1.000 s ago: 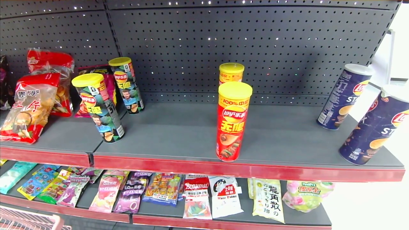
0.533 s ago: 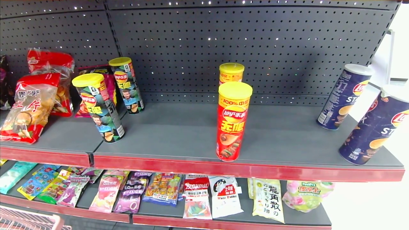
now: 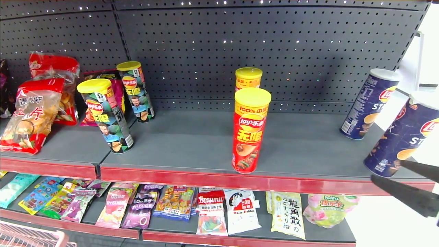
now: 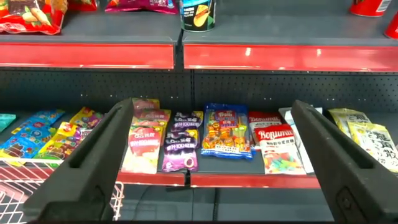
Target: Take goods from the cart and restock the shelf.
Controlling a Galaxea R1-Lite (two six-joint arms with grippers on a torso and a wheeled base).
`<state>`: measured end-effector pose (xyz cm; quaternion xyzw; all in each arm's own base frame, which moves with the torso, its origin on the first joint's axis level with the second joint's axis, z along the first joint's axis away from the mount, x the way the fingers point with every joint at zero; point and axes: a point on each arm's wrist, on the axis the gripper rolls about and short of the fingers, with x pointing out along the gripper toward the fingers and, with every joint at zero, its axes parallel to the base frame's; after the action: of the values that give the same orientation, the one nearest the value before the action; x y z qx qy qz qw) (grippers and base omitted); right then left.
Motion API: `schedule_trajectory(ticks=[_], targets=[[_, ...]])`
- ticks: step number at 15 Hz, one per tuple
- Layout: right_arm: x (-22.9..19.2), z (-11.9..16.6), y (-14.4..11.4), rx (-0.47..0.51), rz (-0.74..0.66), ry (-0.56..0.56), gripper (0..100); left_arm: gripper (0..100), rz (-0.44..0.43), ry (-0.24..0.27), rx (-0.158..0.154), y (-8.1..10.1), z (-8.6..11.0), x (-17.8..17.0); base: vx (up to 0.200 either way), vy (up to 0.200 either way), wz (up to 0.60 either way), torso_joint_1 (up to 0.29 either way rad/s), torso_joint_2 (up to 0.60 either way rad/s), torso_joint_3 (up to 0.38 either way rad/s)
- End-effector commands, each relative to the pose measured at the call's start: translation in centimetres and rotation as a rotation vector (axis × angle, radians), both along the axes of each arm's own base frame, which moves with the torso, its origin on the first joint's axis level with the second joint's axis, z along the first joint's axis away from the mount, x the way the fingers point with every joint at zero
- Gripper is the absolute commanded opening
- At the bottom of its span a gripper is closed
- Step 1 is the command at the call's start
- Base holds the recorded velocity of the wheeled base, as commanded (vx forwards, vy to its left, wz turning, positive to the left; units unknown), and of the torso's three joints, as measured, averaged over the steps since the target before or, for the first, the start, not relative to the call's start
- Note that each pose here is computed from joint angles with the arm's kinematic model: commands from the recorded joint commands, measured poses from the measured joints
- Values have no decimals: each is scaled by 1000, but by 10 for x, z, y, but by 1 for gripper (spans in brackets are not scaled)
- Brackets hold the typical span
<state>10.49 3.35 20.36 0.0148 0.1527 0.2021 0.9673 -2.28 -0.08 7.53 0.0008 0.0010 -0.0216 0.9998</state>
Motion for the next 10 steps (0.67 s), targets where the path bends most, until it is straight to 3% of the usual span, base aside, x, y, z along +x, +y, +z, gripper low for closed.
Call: schedule_trajectory(ticks=[1, 4, 10], targets=[[53, -25, 39, -63, 94, 168, 100, 100, 0, -1, 0, 0, 0, 0, 0, 0, 0, 0, 0, 0], [82, -29, 69, -98, 100, 183, 100, 100, 0, -1, 0, 0, 0, 0, 0, 0, 0, 0, 0, 0], [120, -45, 90, -154, 55, 231, 100, 100, 0, -1, 0, 0, 0, 0, 0, 0, 0, 0, 0, 0]])
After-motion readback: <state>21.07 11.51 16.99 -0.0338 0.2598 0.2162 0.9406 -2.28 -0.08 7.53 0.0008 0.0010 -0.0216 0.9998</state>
